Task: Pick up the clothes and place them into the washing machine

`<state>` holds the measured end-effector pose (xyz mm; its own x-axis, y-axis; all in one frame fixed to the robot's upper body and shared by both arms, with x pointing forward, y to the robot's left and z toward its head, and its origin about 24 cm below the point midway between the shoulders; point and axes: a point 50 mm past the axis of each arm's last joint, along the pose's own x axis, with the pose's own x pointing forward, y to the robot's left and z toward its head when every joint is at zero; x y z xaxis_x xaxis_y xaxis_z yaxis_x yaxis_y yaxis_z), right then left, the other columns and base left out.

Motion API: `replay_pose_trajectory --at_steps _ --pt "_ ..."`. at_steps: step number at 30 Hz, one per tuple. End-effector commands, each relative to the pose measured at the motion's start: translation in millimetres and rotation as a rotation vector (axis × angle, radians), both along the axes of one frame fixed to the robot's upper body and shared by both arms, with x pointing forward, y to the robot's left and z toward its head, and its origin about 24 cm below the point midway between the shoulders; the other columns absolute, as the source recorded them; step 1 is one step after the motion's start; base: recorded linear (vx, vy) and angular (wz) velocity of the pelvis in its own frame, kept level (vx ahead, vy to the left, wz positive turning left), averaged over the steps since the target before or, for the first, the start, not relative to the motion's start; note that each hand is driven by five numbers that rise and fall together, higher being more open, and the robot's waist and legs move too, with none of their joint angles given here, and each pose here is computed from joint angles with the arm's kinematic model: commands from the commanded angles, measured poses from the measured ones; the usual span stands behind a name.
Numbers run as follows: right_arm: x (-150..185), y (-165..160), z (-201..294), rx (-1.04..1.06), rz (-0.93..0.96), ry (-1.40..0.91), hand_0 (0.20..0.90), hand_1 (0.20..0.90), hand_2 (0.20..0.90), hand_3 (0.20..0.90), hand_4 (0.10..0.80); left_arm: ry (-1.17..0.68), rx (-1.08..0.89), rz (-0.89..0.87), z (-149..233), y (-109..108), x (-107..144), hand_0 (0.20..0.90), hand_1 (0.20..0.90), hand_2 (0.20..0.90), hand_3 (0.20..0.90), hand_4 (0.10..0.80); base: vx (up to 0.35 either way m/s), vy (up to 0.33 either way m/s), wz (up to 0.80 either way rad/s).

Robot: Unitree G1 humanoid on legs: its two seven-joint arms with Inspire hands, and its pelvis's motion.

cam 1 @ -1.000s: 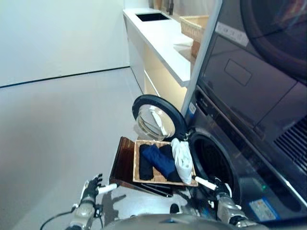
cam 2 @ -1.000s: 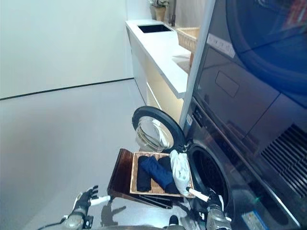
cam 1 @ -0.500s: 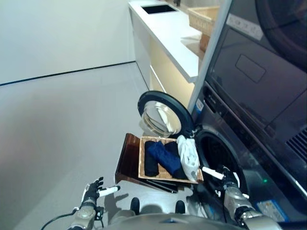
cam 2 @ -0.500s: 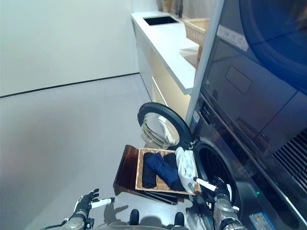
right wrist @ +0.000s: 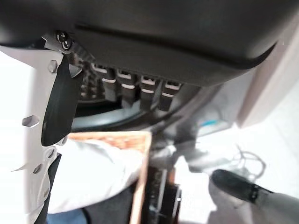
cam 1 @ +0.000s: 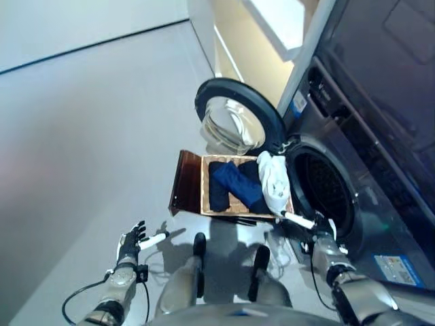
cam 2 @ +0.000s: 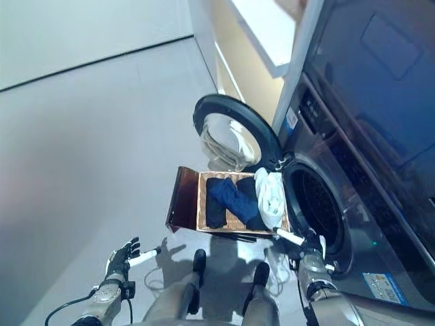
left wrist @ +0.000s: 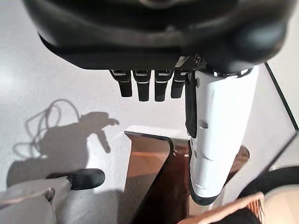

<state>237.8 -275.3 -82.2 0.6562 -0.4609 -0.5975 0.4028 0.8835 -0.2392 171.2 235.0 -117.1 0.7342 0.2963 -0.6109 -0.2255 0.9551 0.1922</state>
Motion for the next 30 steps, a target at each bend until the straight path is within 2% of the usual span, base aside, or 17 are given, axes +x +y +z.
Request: replay_pose_trajectory --at_steps 1,10,14,21,30 --pt "49 -10 52 -0.110 0.039 -0.225 0.900 0.900 0.900 0.900 0.800 -0.271 0.051 0.015 44 18 44 0.900 0.900 0.900 0.900 0.800 0.004 0.021 0.06" --pt "98 -10 113 -0.223 0.057 -0.371 0.900 0.900 0.900 0.900 0.800 -0.559 0.022 0.045 98 15 80 0.900 0.900 0.900 0.900 0.800 -0.014 0.009 0.03" --pt "115 -18 143 -0.304 0.058 -0.386 0.900 0.900 0.900 0.900 0.800 -0.620 0.010 0.055 110 15 84 0.900 0.900 0.900 0.900 0.800 -0.018 0.044 0.03" --pt "117 -33 155 -0.432 0.058 -0.283 0.900 0.900 0.900 0.900 0.800 -0.694 -0.018 0.044 127 8 93 0.900 0.900 0.900 0.900 0.800 0.040 0.037 -0.06" --pt "96 -40 122 -0.434 0.060 -0.156 0.900 0.900 0.900 0.900 0.800 -0.643 -0.022 -0.019 116 -3 90 0.900 0.900 0.900 0.900 0.800 0.038 0.026 0.01"
